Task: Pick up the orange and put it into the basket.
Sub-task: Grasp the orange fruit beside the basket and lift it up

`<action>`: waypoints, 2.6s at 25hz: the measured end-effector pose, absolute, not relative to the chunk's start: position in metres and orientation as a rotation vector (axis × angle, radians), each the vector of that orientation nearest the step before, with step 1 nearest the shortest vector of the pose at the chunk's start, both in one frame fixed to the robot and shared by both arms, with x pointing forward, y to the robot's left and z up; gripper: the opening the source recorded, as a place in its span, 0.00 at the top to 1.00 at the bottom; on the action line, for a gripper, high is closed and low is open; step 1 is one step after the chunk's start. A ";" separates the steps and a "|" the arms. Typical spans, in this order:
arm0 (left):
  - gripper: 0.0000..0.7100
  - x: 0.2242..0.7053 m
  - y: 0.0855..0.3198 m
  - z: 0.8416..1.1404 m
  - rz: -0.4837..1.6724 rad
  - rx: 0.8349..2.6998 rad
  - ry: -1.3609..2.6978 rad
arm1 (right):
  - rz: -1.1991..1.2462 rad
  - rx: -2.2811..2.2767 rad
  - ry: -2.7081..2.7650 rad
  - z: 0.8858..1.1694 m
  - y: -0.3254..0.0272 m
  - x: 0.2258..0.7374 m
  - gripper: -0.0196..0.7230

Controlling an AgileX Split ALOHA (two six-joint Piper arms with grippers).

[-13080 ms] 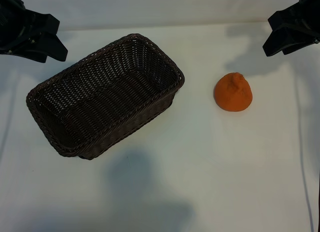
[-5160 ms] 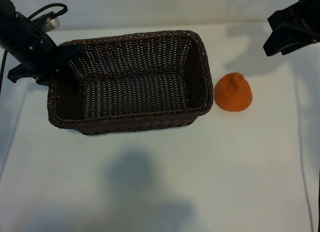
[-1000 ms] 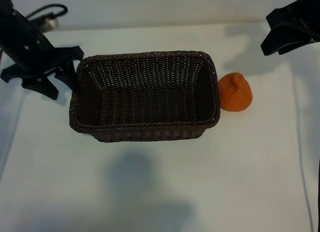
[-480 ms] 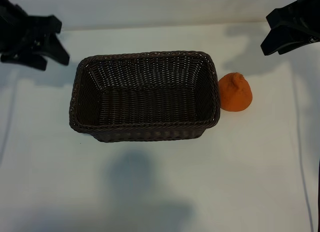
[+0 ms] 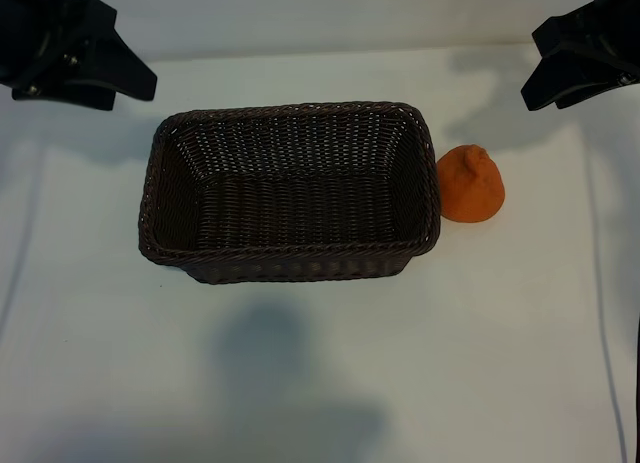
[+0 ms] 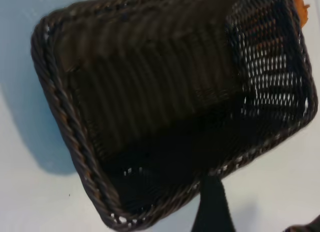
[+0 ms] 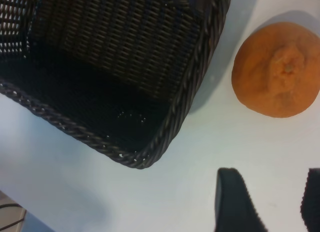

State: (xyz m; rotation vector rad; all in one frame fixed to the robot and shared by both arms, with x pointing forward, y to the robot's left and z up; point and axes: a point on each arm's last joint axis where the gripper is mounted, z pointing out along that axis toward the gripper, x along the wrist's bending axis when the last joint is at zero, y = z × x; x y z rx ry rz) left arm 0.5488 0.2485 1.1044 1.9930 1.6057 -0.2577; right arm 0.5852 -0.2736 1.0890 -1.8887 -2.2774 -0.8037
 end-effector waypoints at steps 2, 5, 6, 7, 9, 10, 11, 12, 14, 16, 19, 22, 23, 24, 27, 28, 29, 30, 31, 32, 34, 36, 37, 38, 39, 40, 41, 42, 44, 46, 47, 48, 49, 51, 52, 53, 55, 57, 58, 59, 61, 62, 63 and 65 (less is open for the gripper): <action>0.25 0.545 0.248 1.092 -0.301 2.010 1.618 | -0.804 -1.889 -2.277 1.089 -0.274 0.585 0.50; 0.25 0.539 0.247 1.077 -0.369 2.028 1.612 | -0.804 -1.889 -2.277 1.089 -0.274 0.585 0.50; 0.25 0.537 0.246 1.074 -0.390 2.026 1.599 | -0.804 -1.889 -2.277 1.089 -0.274 0.585 0.50; 0.25 0.536 0.245 1.072 -0.403 2.024 1.586 | -0.804 -1.889 -2.277 1.089 -0.274 0.585 0.50; 0.25 0.535 0.244 1.071 -0.412 2.026 1.571 | -0.804 -1.889 -2.277 1.089 -0.274 0.585 0.50; 0.26 0.535 0.244 1.071 -0.412 2.026 1.568 | -0.804 -1.889 -2.277 1.089 -0.274 0.585 0.50; 0.26 0.535 0.244 1.071 -0.411 2.025 1.566 | -0.804 -1.889 -2.277 1.089 -0.274 0.585 0.50; 0.26 0.535 0.244 1.071 -0.410 2.026 1.565 | -0.804 -1.889 -2.277 1.089 -0.274 0.585 0.50; 0.26 0.535 0.244 1.072 -0.409 2.026 1.565 | -0.804 -1.889 -2.277 1.089 -0.274 0.585 0.50; 0.26 0.535 0.244 1.072 -0.409 2.026 1.565 | -0.804 -1.889 -2.277 1.089 -0.274 0.585 0.50; 0.26 0.535 0.244 1.072 -0.409 2.025 1.565 | -0.805 -1.889 -2.278 1.089 -0.274 0.585 0.50; 0.26 0.535 0.244 1.072 -0.409 2.026 1.562 | -0.816 -1.897 -2.280 1.089 -0.274 0.586 0.50; 0.26 0.535 0.244 1.072 -0.407 2.031 1.555 | -0.821 -1.900 -2.281 1.089 -0.274 0.587 0.50; 0.26 0.535 0.244 1.072 -0.404 2.035 1.548 | -0.827 -1.904 -2.282 1.089 -0.274 0.587 0.50; 0.26 0.535 0.244 1.072 -0.397 2.048 1.528 | -0.863 -1.929 -2.289 1.090 -0.275 0.590 0.50; 0.26 0.535 0.244 1.072 -0.396 2.050 1.525 | -0.873 -1.937 -2.295 1.090 -0.275 0.592 0.50; 0.26 0.535 0.244 1.072 -0.394 2.051 1.523 | -0.877 -1.941 -2.302 1.090 -0.276 0.592 0.49; 0.26 0.535 0.244 1.072 -0.393 2.053 1.519 | -0.869 -1.940 -2.313 1.090 -0.276 0.592 0.48; 0.26 0.535 0.244 1.072 -0.391 2.054 1.518 | -0.855 -1.936 -2.325 1.088 -0.277 0.593 0.46; 0.26 0.535 0.244 1.072 -0.391 2.054 1.517 | -0.832 -1.931 -2.337 1.085 -0.278 0.594 0.43; 0.26 0.535 0.244 1.072 -0.390 2.055 1.516 | -0.769 -1.920 -2.345 1.077 -0.279 0.596 0.36; 0.26 0.535 0.244 1.072 -0.390 2.056 1.515 | -0.723 -1.913 -2.335 1.067 -0.280 0.599 0.31; 0.26 0.535 0.244 1.072 -0.390 2.056 1.515 | -0.706 -1.911 -2.330 1.063 -0.280 0.601 0.28; 0.26 0.535 0.244 1.072 -0.389 2.055 1.515 | -0.696 -1.908 -2.327 1.060 -0.280 0.602 0.27; 0.26 0.535 0.244 1.072 -0.387 2.058 1.516 | -0.687 -1.906 -2.324 1.057 -0.280 0.604 0.26; 0.26 0.535 0.244 1.072 -0.386 2.060 1.516 | -0.682 -1.905 -2.321 1.055 -0.280 0.604 0.26; 0.26 0.535 0.244 1.071 -0.384 2.062 1.517 | -0.678 -1.904 -2.315 1.053 -0.280 0.605 0.25; 0.26 0.535 0.244 1.071 -0.383 2.064 1.517 | -0.677 -1.904 -2.309 1.051 -0.280 0.606 0.25; 0.26 0.535 0.244 1.071 -0.382 2.063 1.517 | -0.671 -1.900 -2.298 1.046 -0.279 0.609 0.25; 0.26 0.535 0.244 1.071 -0.380 2.063 1.518 | -0.676 -1.896 -2.295 1.041 -0.278 0.612 0.25; 0.26 0.535 0.244 1.071 -0.379 2.062 1.518 | -0.688 -1.892 -2.293 1.040 -0.275 0.614 0.25; 0.26 0.535 0.244 1.071 -0.379 2.062 1.518 | -0.694 -1.886 -2.297 1.037 -0.273 0.616 0.25; 0.26 0.535 0.245 1.071 -0.379 2.063 1.518 | -0.708 -1.880 -2.301 1.036 -0.271 0.617 0.25; 0.26 0.535 0.245 1.071 -0.378 2.064 1.516 | -0.729 -1.858 -2.323 1.033 -0.264 0.620 0.25; 0.26 0.535 0.245 1.071 -0.378 2.064 1.516 | -0.744 -1.850 -2.335 1.032 -0.261 0.622 0.25; 0.26 0.535 0.245 1.071 -0.378 2.064 1.516 | -0.751 -1.839 -2.348 1.030 -0.259 0.624 0.25; 0.26 0.535 0.245 1.071 -0.378 2.065 1.516 | -0.745 -1.809 -2.369 1.024 -0.253 0.626 0.25; 0.26 0.535 0.245 1.071 -0.377 2.066 1.516 | -0.733 -1.789 -2.382 1.018 -0.250 0.628 0.25; 0.26 0.535 0.245 1.071 -0.377 2.067 1.516 | -0.722 -1.786 -2.379 1.013 -0.250 0.629 0.26; 0.26 0.535 0.245 1.071 -0.377 2.067 1.516 | -0.708 -1.784 -2.377 1.010 -0.250 0.629 0.26; 0.26 0.535 0.245 1.071 -0.377 2.066 1.518 | -0.673 -1.776 -2.386 1.002 -0.251 0.629 0.28; 0.26 0.535 0.245 1.071 -0.377 2.066 1.518 | -0.655 -1.774 -2.397 1.000 -0.252 0.629 0.29; 0.26 0.535 0.245 1.071 -0.377 2.067 1.517 | -0.641 -1.773 -2.409 0.999 -0.253 0.629 0.29; 0.26 0.535 0.245 1.071 -0.376 2.068 1.517 | -0.638 -1.776 -2.418 0.999 -0.253 0.630 0.30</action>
